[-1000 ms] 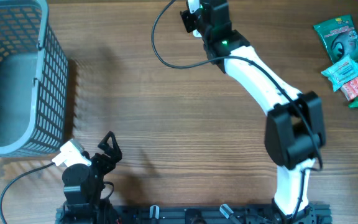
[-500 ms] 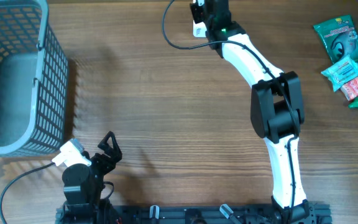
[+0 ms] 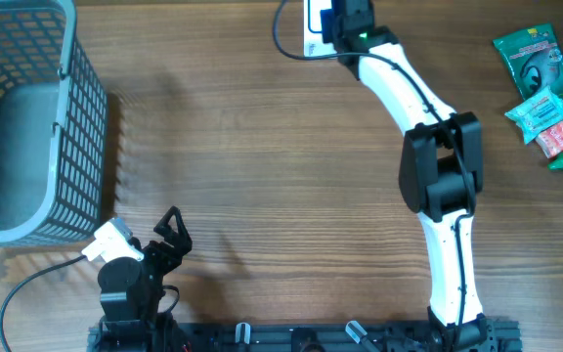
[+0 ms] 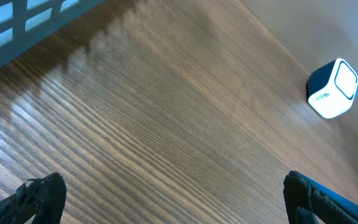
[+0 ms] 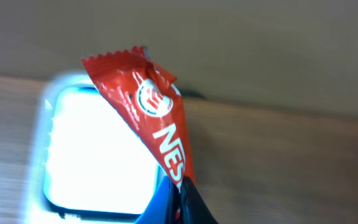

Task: Scan the item barcode
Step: 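Carry the Nescafe stick right and drop it by the glove pack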

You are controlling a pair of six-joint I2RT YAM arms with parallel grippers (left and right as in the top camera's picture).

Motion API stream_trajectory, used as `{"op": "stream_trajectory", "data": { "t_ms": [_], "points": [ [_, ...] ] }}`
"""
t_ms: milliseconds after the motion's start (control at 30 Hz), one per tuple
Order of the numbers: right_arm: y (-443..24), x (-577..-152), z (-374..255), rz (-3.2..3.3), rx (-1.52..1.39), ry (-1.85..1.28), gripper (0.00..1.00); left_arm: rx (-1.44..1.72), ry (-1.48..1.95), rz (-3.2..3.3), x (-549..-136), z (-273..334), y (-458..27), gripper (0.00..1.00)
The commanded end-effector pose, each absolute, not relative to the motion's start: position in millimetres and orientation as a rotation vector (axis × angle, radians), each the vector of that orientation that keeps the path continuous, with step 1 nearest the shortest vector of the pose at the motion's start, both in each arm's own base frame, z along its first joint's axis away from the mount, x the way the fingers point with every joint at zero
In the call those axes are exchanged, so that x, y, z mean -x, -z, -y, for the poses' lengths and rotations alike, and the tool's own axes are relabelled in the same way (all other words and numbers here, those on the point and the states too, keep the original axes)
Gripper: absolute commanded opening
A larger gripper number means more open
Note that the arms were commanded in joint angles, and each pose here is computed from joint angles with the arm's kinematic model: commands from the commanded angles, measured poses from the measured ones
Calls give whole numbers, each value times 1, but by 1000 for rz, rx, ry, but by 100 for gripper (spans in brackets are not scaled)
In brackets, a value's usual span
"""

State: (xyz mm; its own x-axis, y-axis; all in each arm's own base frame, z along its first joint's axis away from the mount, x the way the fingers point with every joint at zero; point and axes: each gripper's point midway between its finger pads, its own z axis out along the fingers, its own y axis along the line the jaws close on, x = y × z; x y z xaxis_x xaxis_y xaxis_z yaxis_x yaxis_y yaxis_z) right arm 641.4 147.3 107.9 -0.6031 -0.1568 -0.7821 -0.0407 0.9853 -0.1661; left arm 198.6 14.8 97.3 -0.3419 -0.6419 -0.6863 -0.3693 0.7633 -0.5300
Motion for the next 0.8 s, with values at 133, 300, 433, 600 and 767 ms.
{"op": "stream_trajectory", "data": {
  "t_ms": [133,300,433,600,767],
  "points": [
    [-102,-622,13,-2350,-190,407,4,774,340,-1974,-198,-15,-93,100],
    [-74,-600,106,-2432,-310,512,4,774,340,-1974,-198,-15,-93,100],
    [-63,-584,156,-2464,-403,501,5,774,340,-1974,-198,-15,-93,100],
    [-67,-576,177,-2468,-459,487,76,774,339,-1974,-198,-15,-93,100],
    [-115,-586,152,-2383,-483,403,100,774,340,-1974,-198,-15,-93,100]
  ]
}}
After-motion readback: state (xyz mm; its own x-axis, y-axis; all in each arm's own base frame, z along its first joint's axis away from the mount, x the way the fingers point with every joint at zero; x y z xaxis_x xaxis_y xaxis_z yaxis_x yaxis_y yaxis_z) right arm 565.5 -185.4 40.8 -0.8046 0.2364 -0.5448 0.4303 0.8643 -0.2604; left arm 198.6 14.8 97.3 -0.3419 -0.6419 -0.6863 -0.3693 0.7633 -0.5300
